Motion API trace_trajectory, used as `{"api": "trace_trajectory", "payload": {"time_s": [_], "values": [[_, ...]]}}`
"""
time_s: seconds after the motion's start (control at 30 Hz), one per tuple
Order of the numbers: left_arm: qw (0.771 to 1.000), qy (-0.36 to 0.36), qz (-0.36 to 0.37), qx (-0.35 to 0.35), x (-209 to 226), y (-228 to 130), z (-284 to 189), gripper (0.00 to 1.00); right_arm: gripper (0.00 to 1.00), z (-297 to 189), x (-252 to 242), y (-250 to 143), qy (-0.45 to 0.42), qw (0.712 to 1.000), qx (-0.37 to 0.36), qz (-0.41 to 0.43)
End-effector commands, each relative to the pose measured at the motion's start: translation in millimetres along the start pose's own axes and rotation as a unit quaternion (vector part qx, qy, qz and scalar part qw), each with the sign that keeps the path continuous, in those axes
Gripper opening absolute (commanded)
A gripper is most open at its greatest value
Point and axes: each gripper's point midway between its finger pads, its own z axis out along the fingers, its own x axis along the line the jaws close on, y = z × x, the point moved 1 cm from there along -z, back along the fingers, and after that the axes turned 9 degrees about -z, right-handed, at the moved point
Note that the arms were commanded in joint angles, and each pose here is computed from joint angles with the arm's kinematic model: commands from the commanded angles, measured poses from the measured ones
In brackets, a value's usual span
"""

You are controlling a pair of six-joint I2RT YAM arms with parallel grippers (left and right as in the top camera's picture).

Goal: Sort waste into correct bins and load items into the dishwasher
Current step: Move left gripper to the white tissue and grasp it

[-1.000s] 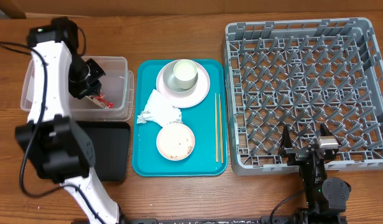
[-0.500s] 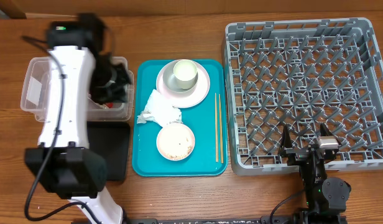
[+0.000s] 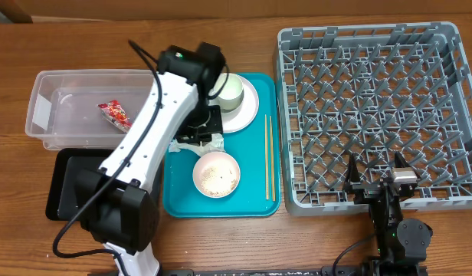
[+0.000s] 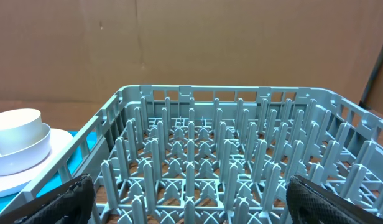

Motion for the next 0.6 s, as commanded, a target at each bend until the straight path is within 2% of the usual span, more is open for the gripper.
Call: {"api": "trace_trajectory", "payload": {"time_s": [0.0, 0.07, 0.13, 0.43, 0.57], "values": [[0.999, 0.027, -0.01, -0.033, 5.7, 11.5, 2.6, 0.22, 1.0, 0.0, -3.0, -2.4, -0.009, 1.0, 0.0, -0.002], [0.998, 0.026, -0.01, -0.049, 4.2, 18.3, 2.9, 0.31, 1.0, 0.0, -3.0, -2.4, -0.009, 1.0, 0.0, -0.002], [0.997, 0.025, -0.012, -0.066, 2.8, 25.8, 3.9, 0.34, 1.0, 0.0, -3.0, -2.4, -0.009, 1.0, 0.0, -0.002], [0.993, 0.023, -0.011, -0.111, -3.7, 47.8, 29.5, 0.44, 0.99, 0.0, -3.0, -2.4, -0.009, 1.0, 0.0, -0.002], [0.993, 0.019, -0.012, -0.116, -6.1, 51.1, 49.7, 0.44, 1.0, 0.0, -3.1, -2.4, -0.009, 1.0, 0.0, -0.002]]}}
